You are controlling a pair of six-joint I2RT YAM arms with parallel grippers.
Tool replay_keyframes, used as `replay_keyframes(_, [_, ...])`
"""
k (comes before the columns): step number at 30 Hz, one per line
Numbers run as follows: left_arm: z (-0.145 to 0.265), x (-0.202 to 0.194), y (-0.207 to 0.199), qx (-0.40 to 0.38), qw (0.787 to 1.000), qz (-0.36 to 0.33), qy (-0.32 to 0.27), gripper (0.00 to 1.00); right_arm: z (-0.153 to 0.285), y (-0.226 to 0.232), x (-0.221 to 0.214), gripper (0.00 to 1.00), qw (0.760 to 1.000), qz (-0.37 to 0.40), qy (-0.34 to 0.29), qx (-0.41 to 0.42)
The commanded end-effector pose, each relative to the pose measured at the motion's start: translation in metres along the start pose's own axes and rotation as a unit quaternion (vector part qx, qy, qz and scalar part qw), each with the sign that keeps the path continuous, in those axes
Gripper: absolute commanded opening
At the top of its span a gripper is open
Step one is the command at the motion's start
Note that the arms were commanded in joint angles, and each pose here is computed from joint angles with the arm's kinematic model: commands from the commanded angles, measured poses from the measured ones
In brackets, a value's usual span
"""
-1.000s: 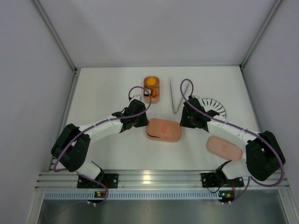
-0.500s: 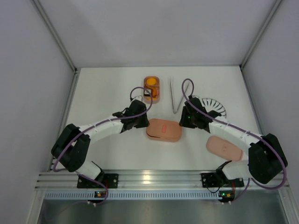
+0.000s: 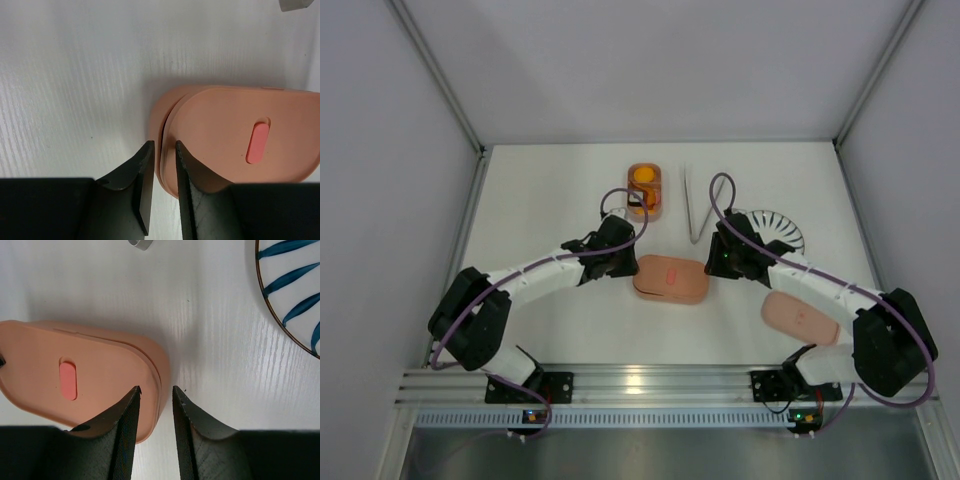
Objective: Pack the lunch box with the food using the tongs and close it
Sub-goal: Close the box lid on the packing box.
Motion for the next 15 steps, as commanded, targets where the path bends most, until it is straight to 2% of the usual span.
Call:
replay_keyframes(1, [0.012, 0.006, -0.009, -0.017, 1.000, -0.014, -0.004, 0.28, 0.004, 0.009, 0.001, 0.32, 1.000, 0.014, -0.006, 0.019])
replay_keyframes(15, [0.015, -0.004, -0.012, -0.024, 0.999, -0.028, 0.019, 0.27, 0.000, 0.011, -0.001, 0.31, 1.000, 0.019, 0.000, 0.019])
Point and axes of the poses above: each gripper's point midway between its finger pads, its own z axis back along the fingers, its own y axis along the line the jaws close on, x = y × z, the point moved 2 cm from there along z, back along the fingers, and after that the axes turned 1 degree about z, right-handed, at the moved point
